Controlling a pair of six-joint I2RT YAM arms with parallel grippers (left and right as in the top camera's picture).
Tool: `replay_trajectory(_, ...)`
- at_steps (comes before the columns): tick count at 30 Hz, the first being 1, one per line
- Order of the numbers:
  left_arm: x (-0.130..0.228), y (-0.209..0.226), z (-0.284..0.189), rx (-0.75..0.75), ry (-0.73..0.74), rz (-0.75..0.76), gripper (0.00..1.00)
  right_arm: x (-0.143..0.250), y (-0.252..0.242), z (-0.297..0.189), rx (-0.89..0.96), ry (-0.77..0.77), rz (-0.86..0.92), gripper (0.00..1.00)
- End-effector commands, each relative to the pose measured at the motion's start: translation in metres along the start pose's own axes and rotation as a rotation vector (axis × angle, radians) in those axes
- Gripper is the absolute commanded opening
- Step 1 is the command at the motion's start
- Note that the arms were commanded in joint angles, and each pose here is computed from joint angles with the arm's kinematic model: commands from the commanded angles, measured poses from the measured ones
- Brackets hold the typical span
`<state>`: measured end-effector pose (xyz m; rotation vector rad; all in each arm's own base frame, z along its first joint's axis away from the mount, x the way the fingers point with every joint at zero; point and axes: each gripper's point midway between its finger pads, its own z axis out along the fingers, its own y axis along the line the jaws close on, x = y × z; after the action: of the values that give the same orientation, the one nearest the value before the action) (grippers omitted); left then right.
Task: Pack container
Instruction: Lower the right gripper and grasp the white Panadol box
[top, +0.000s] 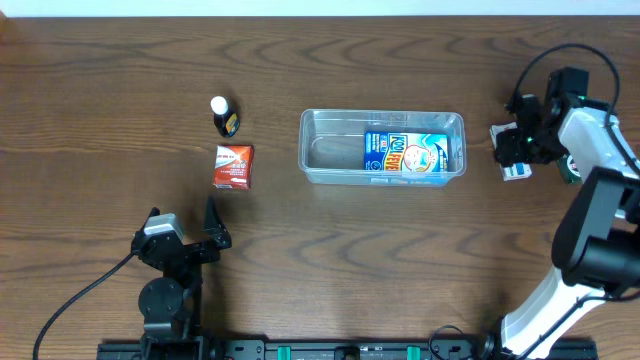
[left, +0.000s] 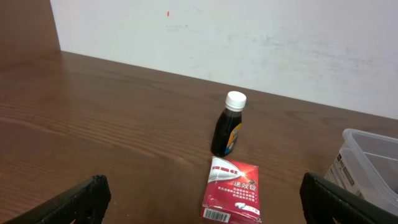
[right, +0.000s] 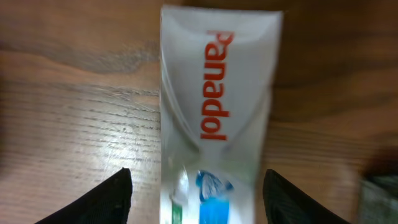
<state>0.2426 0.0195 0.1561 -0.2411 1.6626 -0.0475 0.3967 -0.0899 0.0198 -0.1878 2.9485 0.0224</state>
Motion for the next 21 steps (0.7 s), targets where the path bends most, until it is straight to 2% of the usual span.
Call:
replay_trajectory(1, 0.017, 0.006, 0.002, -0.023, 0.037, -0.001, 0.98, 0.010, 0.002, 0.018, -0.031, 0.042, -0.004, 0.67)
replay_trajectory(4, 0.017, 0.006, 0.002, -0.023, 0.037, -0.001, 0.98, 0.013, 0.002, 0.026, -0.038, 0.058, 0.009, 0.64)
replay_trajectory(8, 0.017, 0.006, 0.002, -0.023, 0.037, -0.001, 0.98, 0.013, 0.002, 0.028, -0.038, 0.062, 0.024, 0.52)
replay_trajectory(16, 0.017, 0.006, 0.002, -0.023, 0.037, -0.001, 0.98, 0.007, 0.001, 0.019, -0.032, 0.049, 0.061, 0.51)
replay_trajectory(21, 0.017, 0.006, 0.002, -0.023, 0.037, 0.000, 0.98, -0.006, -0.002, -0.005, -0.017, 0.007, 0.057, 0.48)
